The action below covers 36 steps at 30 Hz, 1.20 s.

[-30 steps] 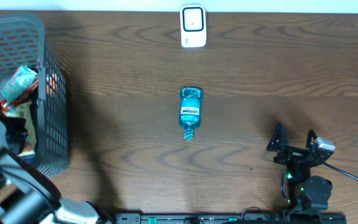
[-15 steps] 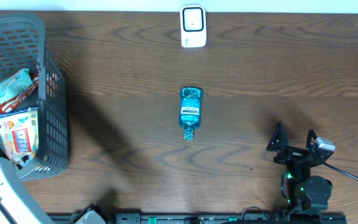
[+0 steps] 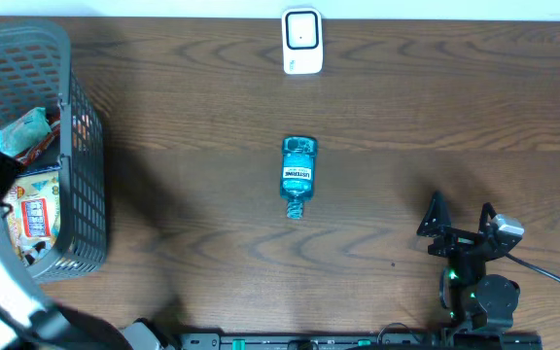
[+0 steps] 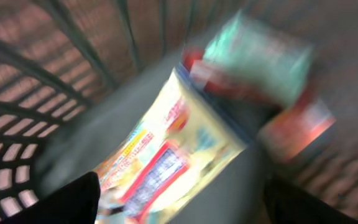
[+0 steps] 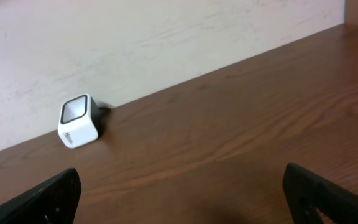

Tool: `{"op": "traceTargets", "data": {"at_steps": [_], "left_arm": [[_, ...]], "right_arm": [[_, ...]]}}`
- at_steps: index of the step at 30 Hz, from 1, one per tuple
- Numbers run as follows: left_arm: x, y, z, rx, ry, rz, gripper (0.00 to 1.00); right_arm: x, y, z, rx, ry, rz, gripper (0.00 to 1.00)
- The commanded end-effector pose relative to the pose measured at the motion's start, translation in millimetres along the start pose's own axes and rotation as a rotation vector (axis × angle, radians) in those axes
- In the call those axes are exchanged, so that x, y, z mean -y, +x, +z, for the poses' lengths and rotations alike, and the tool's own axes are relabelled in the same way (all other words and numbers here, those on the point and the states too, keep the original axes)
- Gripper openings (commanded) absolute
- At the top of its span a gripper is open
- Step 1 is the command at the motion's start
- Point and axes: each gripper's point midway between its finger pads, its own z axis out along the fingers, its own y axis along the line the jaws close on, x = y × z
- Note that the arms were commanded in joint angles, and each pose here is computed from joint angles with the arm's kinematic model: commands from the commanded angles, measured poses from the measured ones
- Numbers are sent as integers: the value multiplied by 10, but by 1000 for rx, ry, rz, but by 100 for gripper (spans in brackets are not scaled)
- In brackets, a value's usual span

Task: Scan the item barcode
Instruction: 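Grasp the white printed packet in the basket with the left gripper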

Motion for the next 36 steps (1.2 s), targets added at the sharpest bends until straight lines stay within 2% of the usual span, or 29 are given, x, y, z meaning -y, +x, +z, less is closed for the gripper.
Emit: {"op": "traceTargets", "data": {"at_steps": [1, 4, 7, 11, 18, 22, 27, 31, 32, 33, 34, 36], "left_arm": [[-52, 202, 335, -120, -20, 268, 84], [-122, 421, 587, -237, -42, 287, 84], [-183, 502, 679, -280, -68, 289, 84], [-352, 483, 700, -283, -148, 290, 84], [-570, 482, 793, -302, -166, 258, 84], [-483, 638, 944, -358, -61, 221, 85], [-262, 917, 1125, -463, 99, 265, 86], [-207, 1096, 1196, -536, 143, 250, 85], [-207, 1119, 1205, -546, 144, 249, 78], [-209, 1129, 1212, -550, 143, 248, 57], [-208, 1125, 1212, -549, 144, 249, 42], [-196, 1074, 1195, -533, 145, 250, 22]], "right_arm": [[-7, 6, -2, -1, -2, 2, 99], [-7, 6, -2, -1, -2, 2, 99], [-7, 6, -2, -1, -2, 2, 99], [-7, 6, -2, -1, -2, 2, 99], [-7, 6, -2, -1, -2, 2, 99], [-7, 6, -2, -1, -2, 2, 99], [-7, 6, -2, -1, -2, 2, 99], [-7, 6, -2, -1, -2, 2, 99], [-7, 6, -2, -1, -2, 2, 99], [-7, 6, -2, -1, -2, 2, 99], [-7, 6, -2, -1, -2, 2, 99], [-7, 6, -2, -1, -2, 2, 99]]}}
